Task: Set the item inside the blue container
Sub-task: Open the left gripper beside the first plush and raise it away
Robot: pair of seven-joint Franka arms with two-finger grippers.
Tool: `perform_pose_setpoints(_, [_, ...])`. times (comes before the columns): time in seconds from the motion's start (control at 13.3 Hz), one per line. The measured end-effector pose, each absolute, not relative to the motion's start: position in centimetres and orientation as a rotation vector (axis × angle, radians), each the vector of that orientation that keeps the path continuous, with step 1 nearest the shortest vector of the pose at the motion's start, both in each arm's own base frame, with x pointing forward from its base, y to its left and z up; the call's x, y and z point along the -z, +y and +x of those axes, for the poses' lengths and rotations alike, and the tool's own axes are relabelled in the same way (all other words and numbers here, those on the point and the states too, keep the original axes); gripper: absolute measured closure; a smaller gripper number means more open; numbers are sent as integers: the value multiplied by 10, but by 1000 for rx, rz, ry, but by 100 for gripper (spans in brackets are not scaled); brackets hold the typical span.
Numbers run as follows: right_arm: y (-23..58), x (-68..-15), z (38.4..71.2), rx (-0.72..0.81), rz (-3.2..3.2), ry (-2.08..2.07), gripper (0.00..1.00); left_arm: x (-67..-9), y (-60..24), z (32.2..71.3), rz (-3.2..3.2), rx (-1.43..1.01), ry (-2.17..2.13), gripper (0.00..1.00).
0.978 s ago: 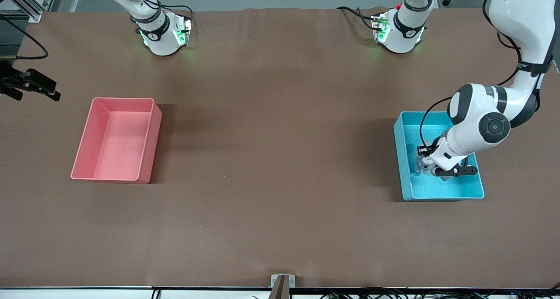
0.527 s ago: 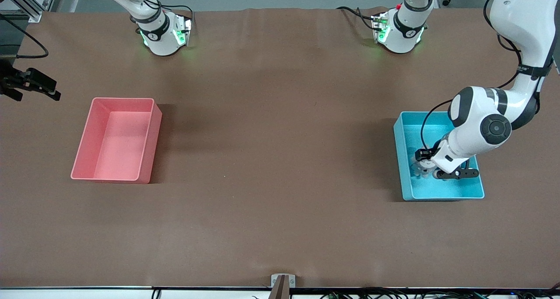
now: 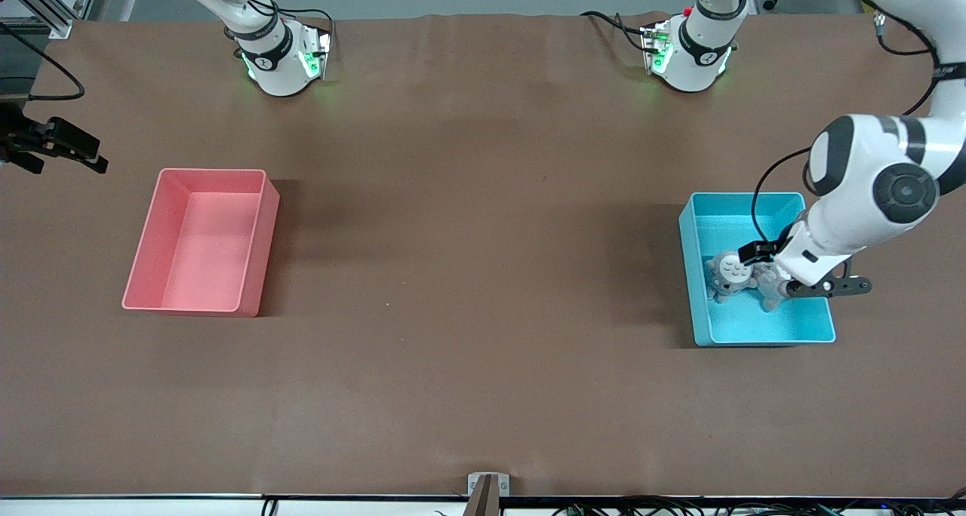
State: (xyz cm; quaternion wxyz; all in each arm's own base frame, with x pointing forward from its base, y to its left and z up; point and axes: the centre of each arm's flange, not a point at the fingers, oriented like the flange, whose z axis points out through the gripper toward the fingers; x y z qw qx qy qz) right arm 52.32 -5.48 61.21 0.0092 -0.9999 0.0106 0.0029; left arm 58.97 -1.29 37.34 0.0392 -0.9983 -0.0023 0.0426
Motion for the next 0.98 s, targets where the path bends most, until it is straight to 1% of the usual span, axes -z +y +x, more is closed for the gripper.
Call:
perform_pose_setpoints(0.23, [-55,-612,523,-10,-3122,34,0,-443,10,576,-3110,-127,-18,0])
perform_pose_setpoints(0.68, [-55,-611,523,-11,-3121,31,0,-608,8,568,-3138,49,-59,0])
perform_pose_setpoints(0.83, [-55,-611,523,-11,-3121,31,0,-628,7,566,-3159,71,-61,0])
perform_pose_setpoints(0.98, [-55,-611,523,-11,-3121,31,0,-632,6,564,-3162,57,-60,0])
